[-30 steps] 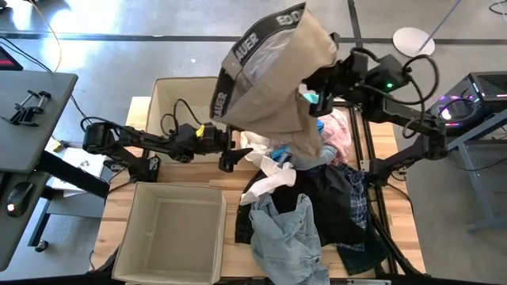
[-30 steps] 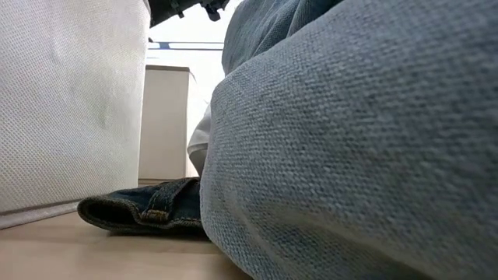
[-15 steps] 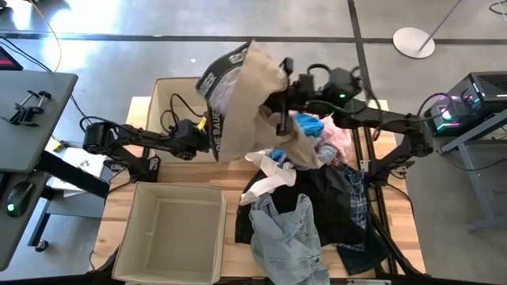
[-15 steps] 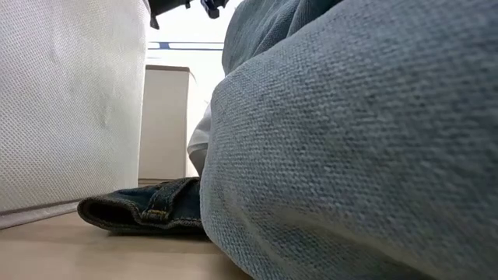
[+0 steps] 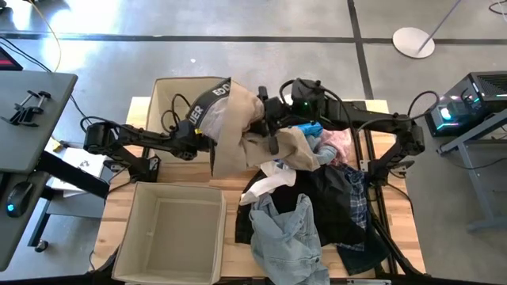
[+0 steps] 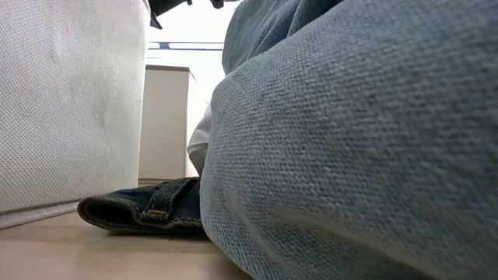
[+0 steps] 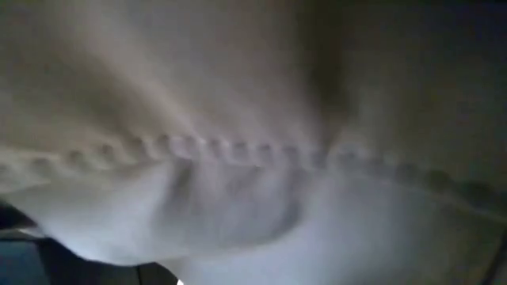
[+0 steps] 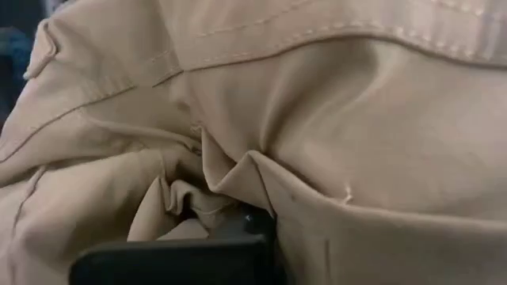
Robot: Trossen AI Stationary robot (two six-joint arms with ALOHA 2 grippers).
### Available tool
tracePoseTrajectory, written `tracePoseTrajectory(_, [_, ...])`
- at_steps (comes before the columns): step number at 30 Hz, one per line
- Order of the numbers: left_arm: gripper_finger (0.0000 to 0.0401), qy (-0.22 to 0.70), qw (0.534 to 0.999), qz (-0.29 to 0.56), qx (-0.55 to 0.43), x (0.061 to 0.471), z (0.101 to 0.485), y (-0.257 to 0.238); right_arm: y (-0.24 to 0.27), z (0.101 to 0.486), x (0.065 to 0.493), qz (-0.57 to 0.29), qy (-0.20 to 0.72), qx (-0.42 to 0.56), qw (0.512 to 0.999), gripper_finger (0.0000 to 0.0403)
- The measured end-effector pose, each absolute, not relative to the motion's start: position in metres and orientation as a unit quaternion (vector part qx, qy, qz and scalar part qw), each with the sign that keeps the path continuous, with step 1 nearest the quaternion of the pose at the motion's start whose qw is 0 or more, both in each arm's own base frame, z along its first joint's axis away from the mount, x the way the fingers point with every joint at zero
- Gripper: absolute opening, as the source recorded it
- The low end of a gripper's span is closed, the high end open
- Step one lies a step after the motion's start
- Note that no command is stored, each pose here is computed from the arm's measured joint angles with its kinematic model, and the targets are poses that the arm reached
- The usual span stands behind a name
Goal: Sort clothes
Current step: Put the brown shorts into the top brown laundry organizer
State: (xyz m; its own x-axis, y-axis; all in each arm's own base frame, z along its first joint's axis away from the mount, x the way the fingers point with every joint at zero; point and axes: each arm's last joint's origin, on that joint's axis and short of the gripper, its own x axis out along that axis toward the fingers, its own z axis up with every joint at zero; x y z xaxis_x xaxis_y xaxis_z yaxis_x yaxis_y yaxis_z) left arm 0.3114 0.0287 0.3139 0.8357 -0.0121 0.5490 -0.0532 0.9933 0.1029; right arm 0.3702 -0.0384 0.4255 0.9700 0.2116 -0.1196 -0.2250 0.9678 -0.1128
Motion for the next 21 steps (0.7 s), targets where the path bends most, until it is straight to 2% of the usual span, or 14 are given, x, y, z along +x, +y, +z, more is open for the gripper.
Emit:
tracePoseTrajectory(4, [0.0310, -0.280, 0.958, -0.006, 0.064, 0.312, 0.312, 0.028, -0.038, 0.418, 0.370, 0.118, 0.088, -0.058, 0.987, 0.0012])
tracePoseTrajectory(7, [0.0280, -0.278, 0.958, -0.008, 0.064, 0.312, 0.312, 0.028, -0.037, 0.416, 0.370, 0.119, 0.096, -0.054, 0.987, 0.0028])
tracePoseTrajectory(10, [0.0231, -0.275, 0.959, -0.006, 0.068, 0.313, 0.311, 0.028, -0.037, 0.415, 0.368, 0.119, 0.106, -0.041, 0.986, 0.0058])
tracePoseTrajectory(15, [0.0131, -0.264, 0.963, 0.003, 0.058, 0.314, 0.310, 0.031, -0.037, 0.421, 0.355, 0.119, 0.123, -0.005, 0.985, 0.0140])
tracePoseTrajectory(21, [0.0016, -0.267, 0.962, 0.020, 0.051, 0.313, 0.311, 0.031, -0.034, 0.443, 0.319, 0.107, 0.131, 0.013, 0.986, 0.0227])
